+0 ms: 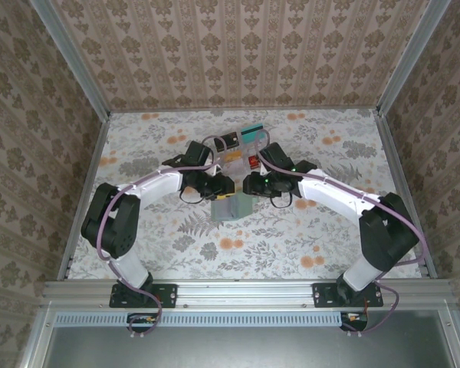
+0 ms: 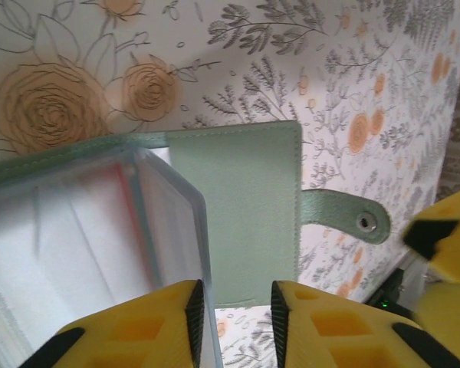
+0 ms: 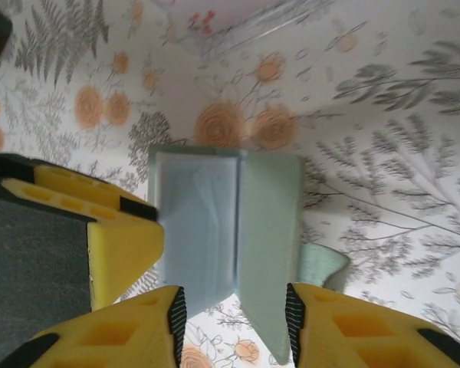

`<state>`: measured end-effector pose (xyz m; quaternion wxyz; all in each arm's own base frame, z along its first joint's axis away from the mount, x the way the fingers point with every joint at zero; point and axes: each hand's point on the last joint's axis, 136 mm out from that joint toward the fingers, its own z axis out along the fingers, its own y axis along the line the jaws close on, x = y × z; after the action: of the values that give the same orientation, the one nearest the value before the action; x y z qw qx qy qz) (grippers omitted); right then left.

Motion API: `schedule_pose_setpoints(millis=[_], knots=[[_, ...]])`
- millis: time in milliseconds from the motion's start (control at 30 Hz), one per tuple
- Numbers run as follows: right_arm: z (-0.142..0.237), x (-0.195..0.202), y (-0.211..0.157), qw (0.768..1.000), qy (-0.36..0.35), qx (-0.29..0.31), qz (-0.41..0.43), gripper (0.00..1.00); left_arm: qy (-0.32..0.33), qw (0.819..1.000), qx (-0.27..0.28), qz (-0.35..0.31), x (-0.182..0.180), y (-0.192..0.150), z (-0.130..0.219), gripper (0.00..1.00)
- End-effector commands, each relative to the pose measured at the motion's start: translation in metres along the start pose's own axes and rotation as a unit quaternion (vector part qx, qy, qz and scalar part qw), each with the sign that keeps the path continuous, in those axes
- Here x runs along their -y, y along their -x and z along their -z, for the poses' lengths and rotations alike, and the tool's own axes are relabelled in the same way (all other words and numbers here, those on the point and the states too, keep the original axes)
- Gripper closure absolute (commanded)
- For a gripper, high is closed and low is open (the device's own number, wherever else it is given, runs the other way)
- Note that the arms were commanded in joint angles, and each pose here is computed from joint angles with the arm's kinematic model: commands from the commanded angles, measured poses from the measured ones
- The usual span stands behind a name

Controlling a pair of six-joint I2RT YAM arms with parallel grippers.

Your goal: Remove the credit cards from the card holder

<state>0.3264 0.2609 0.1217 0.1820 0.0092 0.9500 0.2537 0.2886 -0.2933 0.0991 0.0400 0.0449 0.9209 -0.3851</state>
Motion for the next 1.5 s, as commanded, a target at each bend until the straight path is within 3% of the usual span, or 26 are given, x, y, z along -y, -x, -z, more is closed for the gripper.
schedule_pose_setpoints(millis=[0,300,600,767,1000,1300,1467], knots=[[-0.012,-0.016,-0.003,0.998,0.047,-0.019,-0.025,0.62,-0.035,0.999,-0.006,0.005,0.013,0.000,-0.003,0.71],[-0.029,0.001,-0.012,0.997,0.015,-0.044,-0.054,0.71,-0.035,0.999,-0.016,0.028,0.004,-0.001,-0.015,0.74],[-0.036,-0.003,-0.018,0.996,0.018,-0.069,-0.046,0.71,0.057,0.996,0.016,0.070,-0.044,-0.003,0.002,0.68],[-0.050,0.018,-0.027,0.993,-0.038,-0.094,-0.056,0.71,0.073,0.993,0.010,0.094,-0.060,-0.014,0.002,0.66],[-0.064,0.045,-0.037,0.986,-0.102,-0.118,-0.051,0.68,0.081,0.992,0.015,0.099,-0.064,-0.014,0.004,0.63],[-0.073,0.051,-0.041,0.984,-0.111,-0.129,-0.051,0.67,0.067,0.993,-0.004,0.097,-0.061,-0.016,-0.001,0.63],[-0.076,0.053,-0.044,0.983,-0.115,-0.135,-0.051,0.67,0.060,0.994,-0.002,0.093,-0.057,-0.013,-0.001,0.67]])
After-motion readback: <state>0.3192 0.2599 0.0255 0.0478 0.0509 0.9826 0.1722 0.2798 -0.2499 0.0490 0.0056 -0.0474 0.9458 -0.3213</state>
